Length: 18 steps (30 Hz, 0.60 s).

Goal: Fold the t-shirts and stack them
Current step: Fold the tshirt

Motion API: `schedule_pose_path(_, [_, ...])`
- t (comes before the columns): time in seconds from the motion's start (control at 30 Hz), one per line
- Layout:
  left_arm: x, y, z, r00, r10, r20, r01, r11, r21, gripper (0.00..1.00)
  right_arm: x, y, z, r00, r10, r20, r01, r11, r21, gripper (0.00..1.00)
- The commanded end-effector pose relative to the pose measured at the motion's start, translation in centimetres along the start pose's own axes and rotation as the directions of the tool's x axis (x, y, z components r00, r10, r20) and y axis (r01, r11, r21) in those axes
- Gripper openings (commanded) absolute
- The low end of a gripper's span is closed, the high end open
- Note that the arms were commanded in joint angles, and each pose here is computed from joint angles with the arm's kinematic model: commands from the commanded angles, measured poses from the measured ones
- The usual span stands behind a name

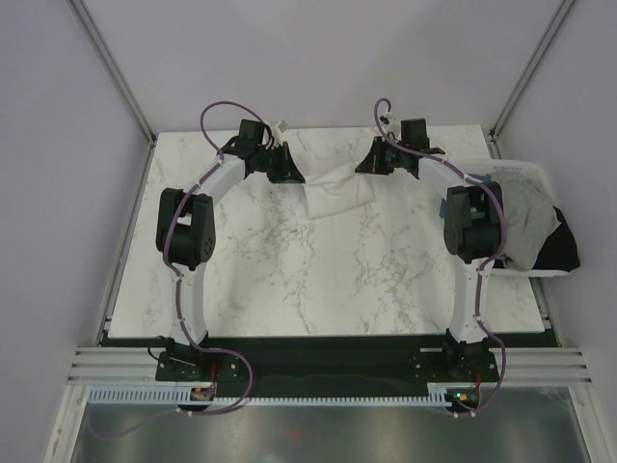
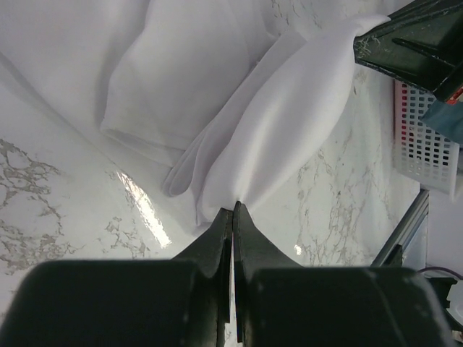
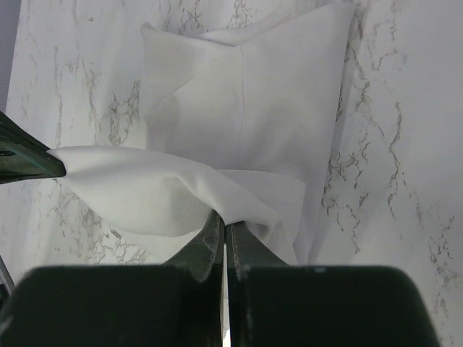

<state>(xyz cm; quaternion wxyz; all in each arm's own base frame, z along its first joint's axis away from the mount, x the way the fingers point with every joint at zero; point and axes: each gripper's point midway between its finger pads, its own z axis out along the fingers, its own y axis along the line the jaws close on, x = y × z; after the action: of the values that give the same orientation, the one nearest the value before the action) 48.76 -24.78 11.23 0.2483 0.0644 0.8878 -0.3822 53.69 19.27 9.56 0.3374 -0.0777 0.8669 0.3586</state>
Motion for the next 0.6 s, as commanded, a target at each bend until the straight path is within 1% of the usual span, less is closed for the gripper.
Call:
schedule_pose_path(0.0, [-1.2, -2.4, -2.9, 0.997, 0.061, 0.040, -0.063, 0.997, 0.042, 0.02, -3.7, 3.4, -2.7, 0.994, -0.045, 0.096, 0.051, 0.997, -0.064, 0.00])
schedule_pose_path(0.03, [-1.4, -4.0, -4.3, 0.996, 0.075, 0.058, -0.079, 0.995, 0.065, 0.02, -2.9, 4.3, -3.8, 0.995, -0.042, 0.089, 0.048, 0.996, -0.075, 0.00])
schedule_pose_path(0.1, [0.9, -4.4, -4.9, 0.999, 0.048, 0.017, -0.049, 0.995, 0.085, 0.02, -1.9, 5.4, -5.1, 0.997, -0.033, 0.073, 0.040, 0.994, -0.103, 0.00])
schedule_pose_path(0.2, [3.8, -6.3, -6.6, 0.998, 0.035, -0.043, -0.029, 0.991, 0.133, 0.02, 0.4, 7.6, -7.6, 0.999, -0.016, 0.033, 0.021, 0.989, -0.148, 0.00])
schedule_pose_path(0.23, [5.2, -6.6, -7.0, 0.995, 0.034, -0.089, -0.021, 0.990, 0.142, 0.02, 1.3, 8.2, -8.5, 1.000, -0.010, 0.021, 0.013, 0.988, -0.155, 0.00])
schedule_pose_path(0.37, [8.5, -8.2, -8.1, 0.983, 0.053, -0.176, -0.022, 0.985, 0.173, 0.02, 4.6, 9.7, -10.3, 0.997, 0.032, -0.064, -0.043, 0.982, -0.185, 0.00])
schedule_pose_path(0.47, [10.2, -9.2, -8.9, 0.976, 0.057, -0.208, -0.016, 0.981, 0.195, 0.02, 6.3, 10.5, -11.1, 0.993, 0.046, -0.106, -0.067, 0.978, -0.198, 0.00])
schedule_pose_path(0.57, [11.4, -10.0, -9.6, 0.974, 0.070, -0.216, -0.025, 0.979, 0.204, 0.02, 7.9, 11.5, -11.7, 0.987, 0.064, -0.146, -0.095, 0.972, -0.216, 0.00])
